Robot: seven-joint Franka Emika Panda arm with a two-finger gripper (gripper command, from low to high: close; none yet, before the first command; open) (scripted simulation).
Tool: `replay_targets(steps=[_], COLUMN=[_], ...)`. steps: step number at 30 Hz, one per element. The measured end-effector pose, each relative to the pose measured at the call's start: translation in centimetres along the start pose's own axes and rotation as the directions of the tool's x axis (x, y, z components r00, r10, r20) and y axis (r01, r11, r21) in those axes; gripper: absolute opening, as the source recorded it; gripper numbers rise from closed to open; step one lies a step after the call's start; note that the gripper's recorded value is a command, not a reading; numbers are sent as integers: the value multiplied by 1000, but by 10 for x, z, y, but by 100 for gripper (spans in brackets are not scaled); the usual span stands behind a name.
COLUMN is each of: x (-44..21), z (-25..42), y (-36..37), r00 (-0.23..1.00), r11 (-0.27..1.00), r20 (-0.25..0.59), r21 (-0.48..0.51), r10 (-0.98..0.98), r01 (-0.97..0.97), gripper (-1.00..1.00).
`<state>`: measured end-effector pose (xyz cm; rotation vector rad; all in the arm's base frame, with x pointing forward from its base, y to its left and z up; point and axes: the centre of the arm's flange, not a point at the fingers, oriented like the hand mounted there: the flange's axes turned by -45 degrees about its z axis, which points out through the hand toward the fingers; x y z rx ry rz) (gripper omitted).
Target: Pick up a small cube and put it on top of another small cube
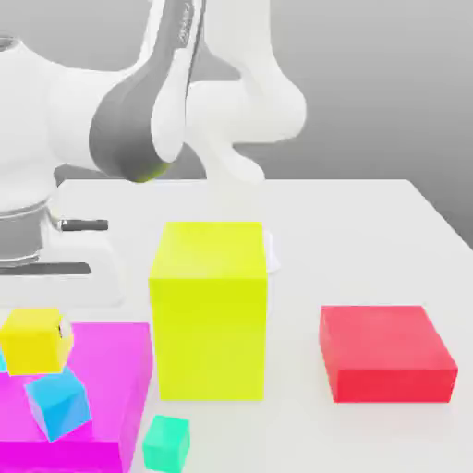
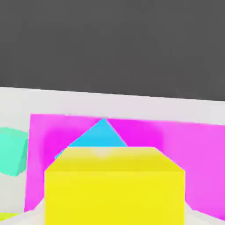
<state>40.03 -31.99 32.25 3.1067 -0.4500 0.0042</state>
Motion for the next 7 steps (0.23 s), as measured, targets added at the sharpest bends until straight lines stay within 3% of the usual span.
replay_targets(steps=[3, 4, 7], x=[-8, -9, -9], z=[34, 43, 43], y=[16, 17, 17], r00=[997, 997, 997], r11=[997, 997, 997], r20=[2, 2, 2], r21=[6, 6, 6], r10=[77, 82, 82], r01=[-77, -82, -82], gripper=[-100, 100, 100])
